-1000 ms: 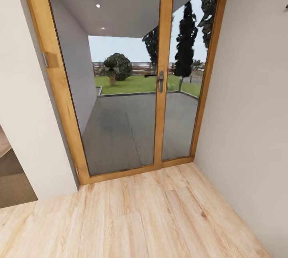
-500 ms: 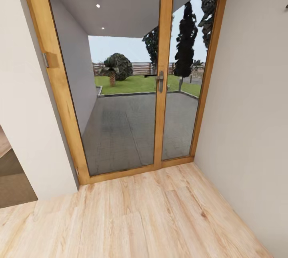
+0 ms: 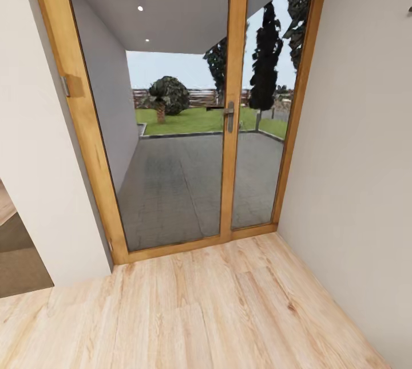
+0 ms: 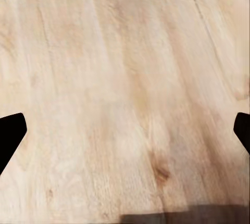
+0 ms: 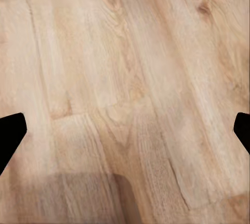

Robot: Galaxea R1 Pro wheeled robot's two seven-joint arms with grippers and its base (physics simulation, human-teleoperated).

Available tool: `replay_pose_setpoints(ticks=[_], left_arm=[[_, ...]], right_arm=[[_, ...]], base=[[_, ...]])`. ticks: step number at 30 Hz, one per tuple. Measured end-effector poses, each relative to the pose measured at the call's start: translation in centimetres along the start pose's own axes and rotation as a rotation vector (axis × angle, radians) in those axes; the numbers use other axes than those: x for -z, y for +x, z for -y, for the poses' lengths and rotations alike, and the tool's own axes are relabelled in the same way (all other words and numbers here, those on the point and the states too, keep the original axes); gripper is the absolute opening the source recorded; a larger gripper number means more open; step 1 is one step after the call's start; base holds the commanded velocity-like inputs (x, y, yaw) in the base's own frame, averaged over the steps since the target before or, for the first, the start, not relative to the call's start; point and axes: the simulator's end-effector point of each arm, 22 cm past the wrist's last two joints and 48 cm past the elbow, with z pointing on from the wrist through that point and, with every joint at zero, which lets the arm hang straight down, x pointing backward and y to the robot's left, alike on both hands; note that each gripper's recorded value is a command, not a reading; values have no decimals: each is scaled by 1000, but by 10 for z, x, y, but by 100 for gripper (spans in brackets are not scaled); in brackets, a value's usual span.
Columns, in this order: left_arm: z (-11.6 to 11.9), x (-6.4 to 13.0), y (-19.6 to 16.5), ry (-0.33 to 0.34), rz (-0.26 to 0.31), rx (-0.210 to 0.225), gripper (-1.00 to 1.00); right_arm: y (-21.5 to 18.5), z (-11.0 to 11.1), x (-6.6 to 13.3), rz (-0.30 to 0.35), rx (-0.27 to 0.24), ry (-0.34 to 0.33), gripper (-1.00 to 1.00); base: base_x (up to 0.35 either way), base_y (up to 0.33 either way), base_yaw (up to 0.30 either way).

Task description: Pick up the poster from the kitchen countertop and hang it on one of the wall nails in the kitchen.

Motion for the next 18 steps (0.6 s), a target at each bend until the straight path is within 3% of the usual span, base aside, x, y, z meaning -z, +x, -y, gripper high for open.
replay_pose_setpoints(ticks=[7, 18], left_arm=[[-15, 0, 10, -17, -15, -10, 100], [-15, 1, 13, -15, -15, -13, 100]], right_arm=[[-5, 15, 0, 12, 12, 19, 100], [-6, 16, 1, 17, 9, 20, 100]], base=[[-35, 0, -23], [-86, 0, -250]])
